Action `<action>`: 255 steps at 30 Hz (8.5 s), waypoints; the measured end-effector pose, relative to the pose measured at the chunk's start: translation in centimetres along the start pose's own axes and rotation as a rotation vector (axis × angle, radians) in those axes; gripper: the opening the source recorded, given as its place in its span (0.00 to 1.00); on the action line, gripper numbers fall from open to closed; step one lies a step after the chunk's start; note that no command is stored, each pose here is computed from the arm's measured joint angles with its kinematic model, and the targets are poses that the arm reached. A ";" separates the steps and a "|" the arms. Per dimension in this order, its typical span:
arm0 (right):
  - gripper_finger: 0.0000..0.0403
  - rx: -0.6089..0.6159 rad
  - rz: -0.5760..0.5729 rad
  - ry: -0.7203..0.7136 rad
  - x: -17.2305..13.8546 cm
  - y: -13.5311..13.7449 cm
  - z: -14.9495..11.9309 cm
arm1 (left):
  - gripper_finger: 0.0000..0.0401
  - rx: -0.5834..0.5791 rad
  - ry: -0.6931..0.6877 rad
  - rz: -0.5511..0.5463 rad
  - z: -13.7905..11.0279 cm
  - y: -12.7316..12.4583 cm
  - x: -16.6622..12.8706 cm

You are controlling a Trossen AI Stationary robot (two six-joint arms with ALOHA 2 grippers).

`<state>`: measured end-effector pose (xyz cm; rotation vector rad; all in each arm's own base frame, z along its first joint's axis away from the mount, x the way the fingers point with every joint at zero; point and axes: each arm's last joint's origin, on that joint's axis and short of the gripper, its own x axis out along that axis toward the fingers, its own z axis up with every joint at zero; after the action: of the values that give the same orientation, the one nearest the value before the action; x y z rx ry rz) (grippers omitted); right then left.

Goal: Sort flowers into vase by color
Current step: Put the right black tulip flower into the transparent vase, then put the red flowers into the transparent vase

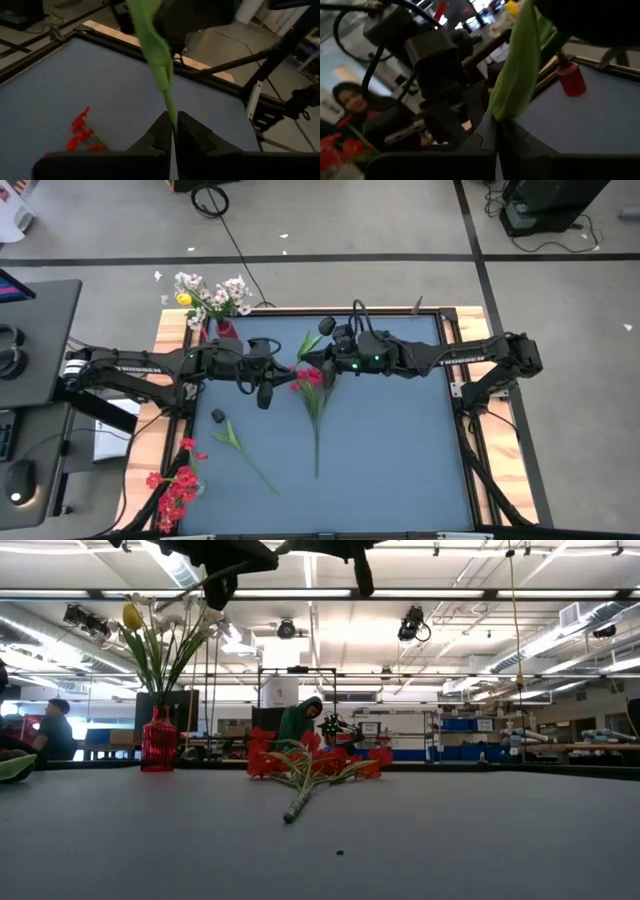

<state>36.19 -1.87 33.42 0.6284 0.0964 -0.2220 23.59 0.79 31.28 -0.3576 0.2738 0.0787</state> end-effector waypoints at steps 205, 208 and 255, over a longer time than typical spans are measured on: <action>0.47 0.248 -0.419 0.356 -5.6 4.5 -1.9 | 0.47 0.172 0.134 -1.201 -8.7 -4.6 -16.7; 0.47 0.251 -0.417 0.357 -5.7 4.6 -2.0 | 0.47 0.163 0.138 -1.202 -8.6 -4.5 -16.8; 0.77 0.522 -0.725 0.716 7.9 -7.5 -16.7 | 0.47 -0.339 0.073 0.031 -8.0 -1.2 -10.2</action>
<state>41.72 0.71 14.49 1.1592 0.9910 -0.7290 11.92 -3.43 27.29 -0.6943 0.3388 0.1435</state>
